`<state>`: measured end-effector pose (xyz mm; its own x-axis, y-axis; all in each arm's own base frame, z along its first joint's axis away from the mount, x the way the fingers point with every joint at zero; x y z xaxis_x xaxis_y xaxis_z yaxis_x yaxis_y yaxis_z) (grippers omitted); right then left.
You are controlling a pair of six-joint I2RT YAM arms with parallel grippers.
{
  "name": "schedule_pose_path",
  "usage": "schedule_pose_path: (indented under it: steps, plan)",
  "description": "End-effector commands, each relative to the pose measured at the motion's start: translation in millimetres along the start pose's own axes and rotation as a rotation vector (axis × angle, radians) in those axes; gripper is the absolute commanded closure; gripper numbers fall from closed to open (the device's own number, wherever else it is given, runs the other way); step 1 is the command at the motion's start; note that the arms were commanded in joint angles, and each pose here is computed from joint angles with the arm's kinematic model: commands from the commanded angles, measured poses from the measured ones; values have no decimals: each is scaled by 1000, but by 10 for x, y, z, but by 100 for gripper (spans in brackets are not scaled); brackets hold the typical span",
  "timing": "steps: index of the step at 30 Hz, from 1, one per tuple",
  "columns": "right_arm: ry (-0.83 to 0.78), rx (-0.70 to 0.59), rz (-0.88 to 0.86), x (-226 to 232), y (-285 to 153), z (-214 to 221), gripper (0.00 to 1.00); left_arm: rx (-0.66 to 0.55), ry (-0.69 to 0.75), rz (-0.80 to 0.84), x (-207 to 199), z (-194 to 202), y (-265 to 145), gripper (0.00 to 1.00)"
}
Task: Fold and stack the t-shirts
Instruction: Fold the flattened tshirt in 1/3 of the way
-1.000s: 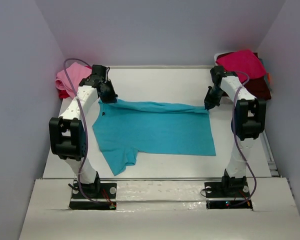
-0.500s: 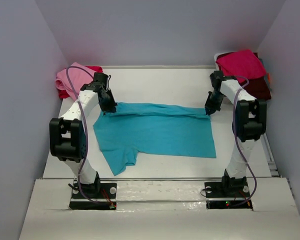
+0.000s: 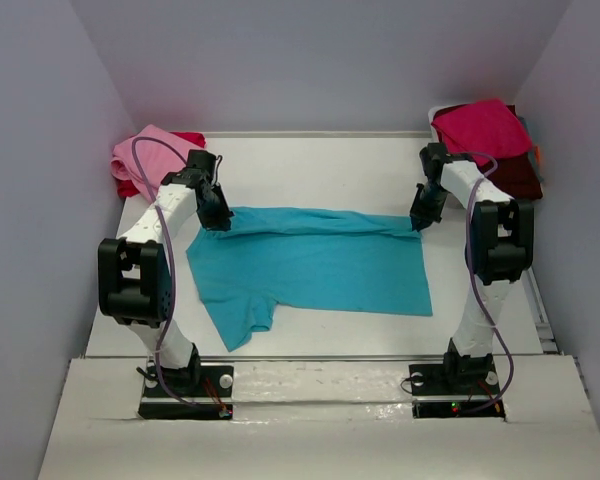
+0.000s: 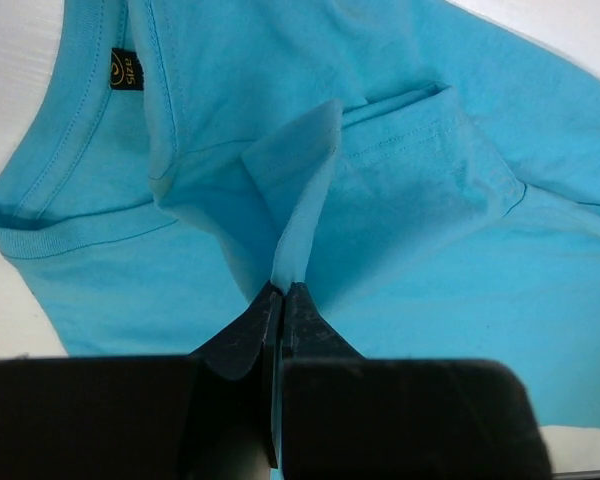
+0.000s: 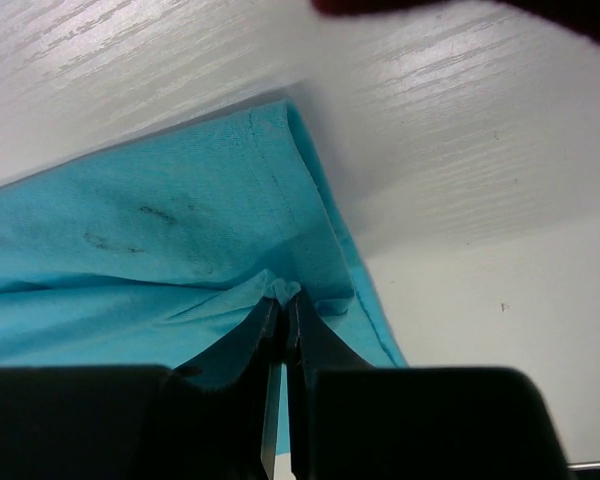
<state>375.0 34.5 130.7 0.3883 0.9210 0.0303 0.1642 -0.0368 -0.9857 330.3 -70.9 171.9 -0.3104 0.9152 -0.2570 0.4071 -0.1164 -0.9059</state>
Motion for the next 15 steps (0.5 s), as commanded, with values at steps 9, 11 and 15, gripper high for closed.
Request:
schedule_pose_path:
  steps: [9, 11, 15]
  plan:
    - [-26, -67, -28, -54, -296, -43, 51, -43, 7, 22, -43, -35, -167, 75]
    - [-26, -71, -26, -51, -319, -59, 51, -48, 7, 21, -47, -45, -184, 75]
    - [-22, -71, -23, -50, -315, -64, 50, -50, 7, 17, -49, -55, -200, 74]
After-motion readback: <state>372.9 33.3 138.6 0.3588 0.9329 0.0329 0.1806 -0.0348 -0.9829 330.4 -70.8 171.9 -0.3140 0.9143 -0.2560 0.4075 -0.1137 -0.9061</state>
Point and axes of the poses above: each gripper's point midway between its finger pads, its own y axis out along the fingers, its own x axis along the line the jaws close on, z = x × y, the point moved 8 cm from there along -y, back along the fingers, and after that the axes turned 2 degrees about -y, right-handed, at the moved point
